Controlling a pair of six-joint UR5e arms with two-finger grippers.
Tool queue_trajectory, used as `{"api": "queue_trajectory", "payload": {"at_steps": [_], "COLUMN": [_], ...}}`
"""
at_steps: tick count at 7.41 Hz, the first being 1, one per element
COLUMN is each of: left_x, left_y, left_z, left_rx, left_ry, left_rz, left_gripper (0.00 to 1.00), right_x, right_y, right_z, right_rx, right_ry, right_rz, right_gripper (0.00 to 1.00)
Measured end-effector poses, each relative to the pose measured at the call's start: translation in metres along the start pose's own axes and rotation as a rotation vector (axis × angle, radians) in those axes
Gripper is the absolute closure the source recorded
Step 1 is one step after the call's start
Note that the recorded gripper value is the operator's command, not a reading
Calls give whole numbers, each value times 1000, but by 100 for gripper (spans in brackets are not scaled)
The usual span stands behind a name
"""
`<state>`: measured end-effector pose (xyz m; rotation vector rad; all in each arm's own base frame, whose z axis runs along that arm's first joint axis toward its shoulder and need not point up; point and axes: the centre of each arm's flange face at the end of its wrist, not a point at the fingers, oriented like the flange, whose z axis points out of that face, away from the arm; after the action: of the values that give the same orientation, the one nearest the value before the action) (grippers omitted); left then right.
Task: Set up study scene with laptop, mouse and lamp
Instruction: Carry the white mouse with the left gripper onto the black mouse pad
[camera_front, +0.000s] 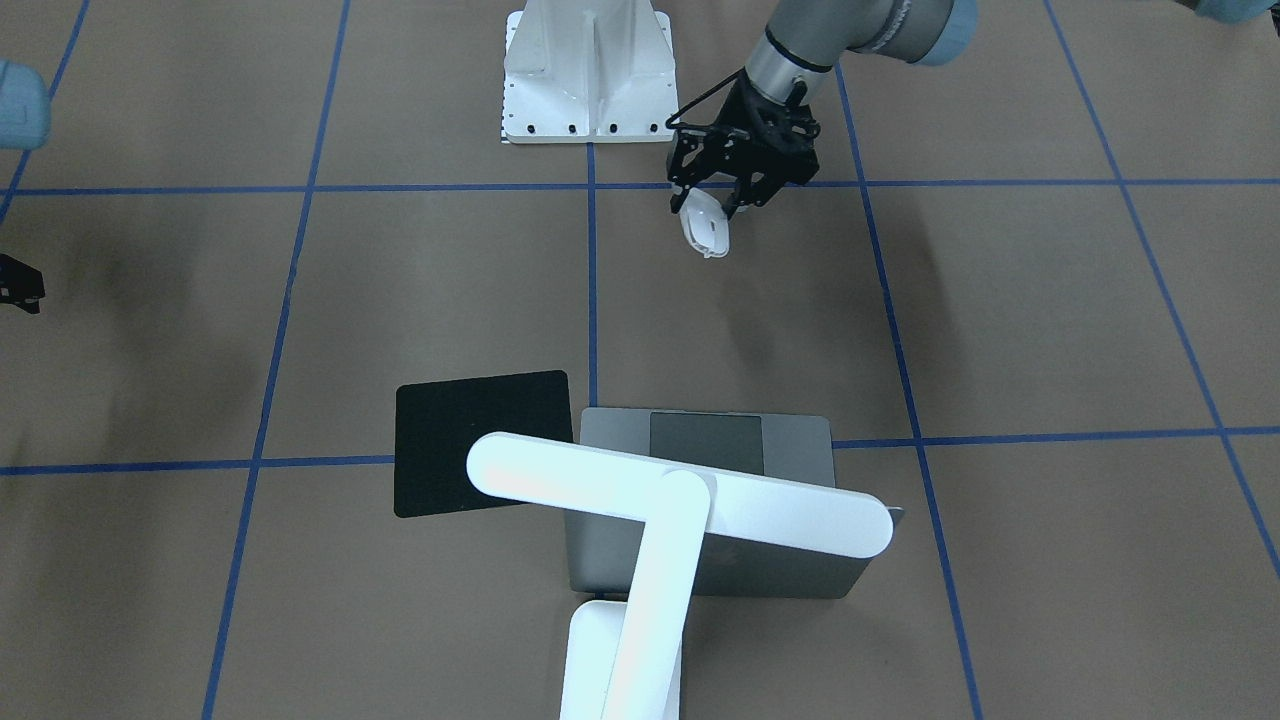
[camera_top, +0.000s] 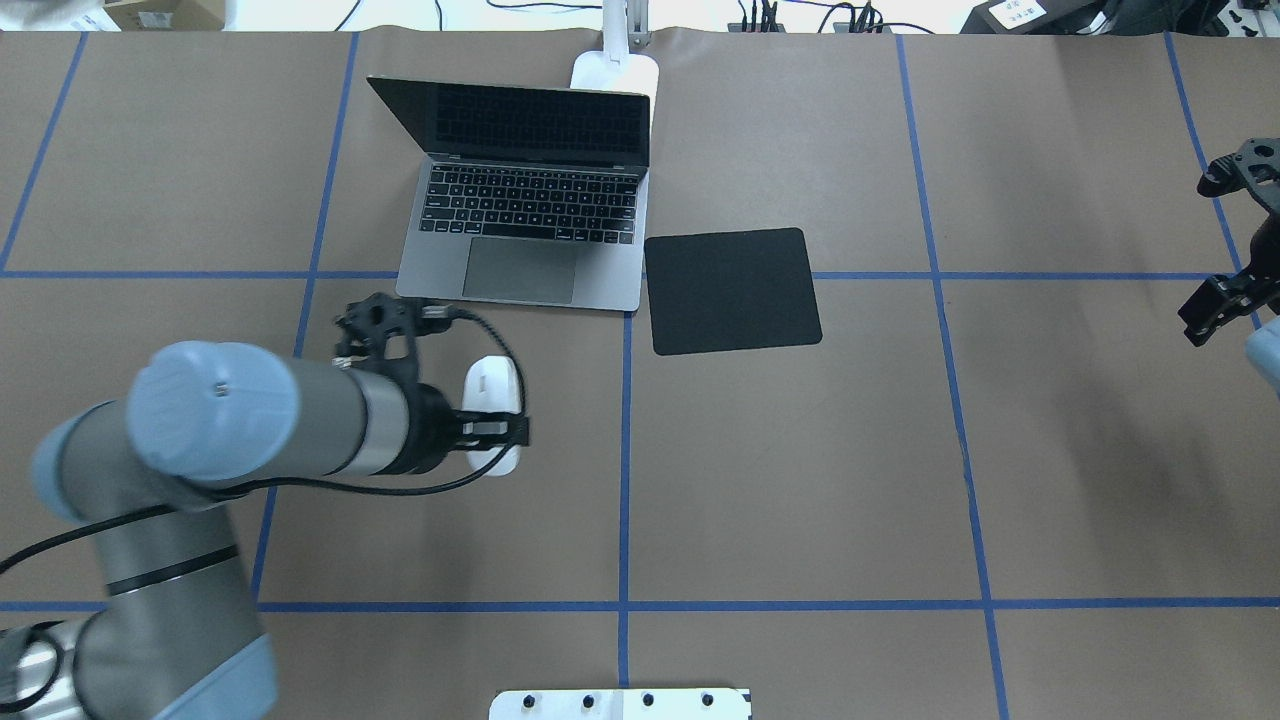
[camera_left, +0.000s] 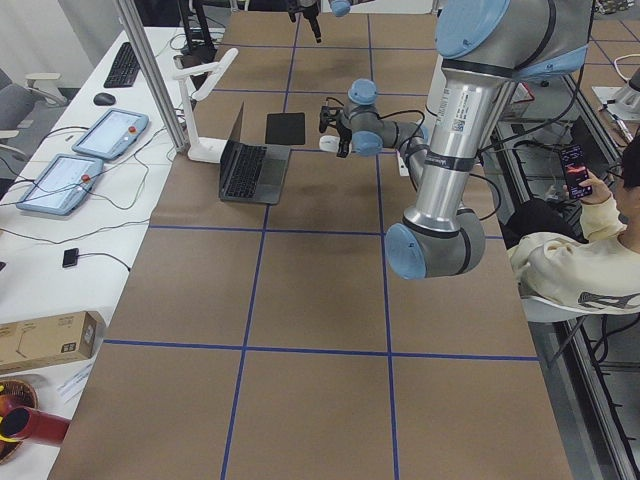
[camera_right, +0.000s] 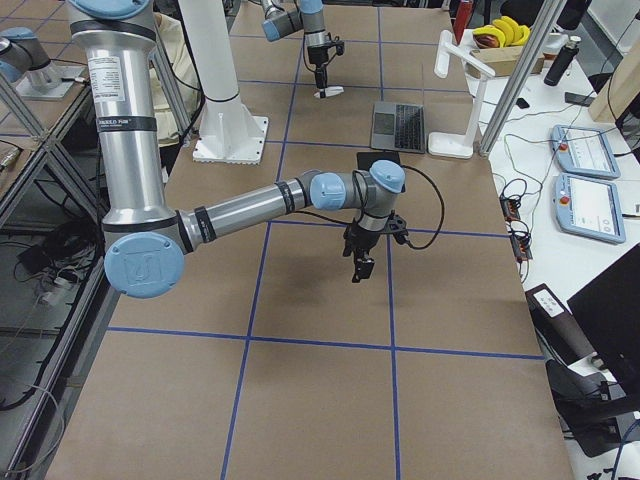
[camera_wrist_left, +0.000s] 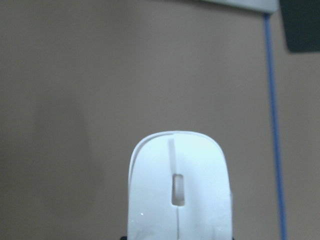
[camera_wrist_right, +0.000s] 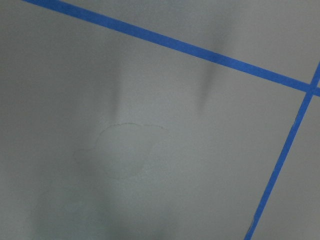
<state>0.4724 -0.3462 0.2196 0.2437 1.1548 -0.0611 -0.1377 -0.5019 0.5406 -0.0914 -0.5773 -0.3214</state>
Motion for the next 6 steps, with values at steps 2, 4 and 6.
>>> {"api": "queue_trajectory", "payload": {"at_steps": [2,4,6], "left_x": [55,108,147], "left_y": [-28,-55,-79], "left_z": [45,92,126], "left_rx": [56,101,170], "left_ry": [-10,-45,-74], "left_rz": [-24,-57,-83], "left_gripper": [57,58,58], "right_x": [-1,0,-1], "right_y": [-4,-6,-7], "right_z": [-7,-12,-19], "right_rx": [14,24,39], "right_ry": [-5,-9,-11], "right_rz": [-1,-2,-9], "right_gripper": [0,0,0]}}
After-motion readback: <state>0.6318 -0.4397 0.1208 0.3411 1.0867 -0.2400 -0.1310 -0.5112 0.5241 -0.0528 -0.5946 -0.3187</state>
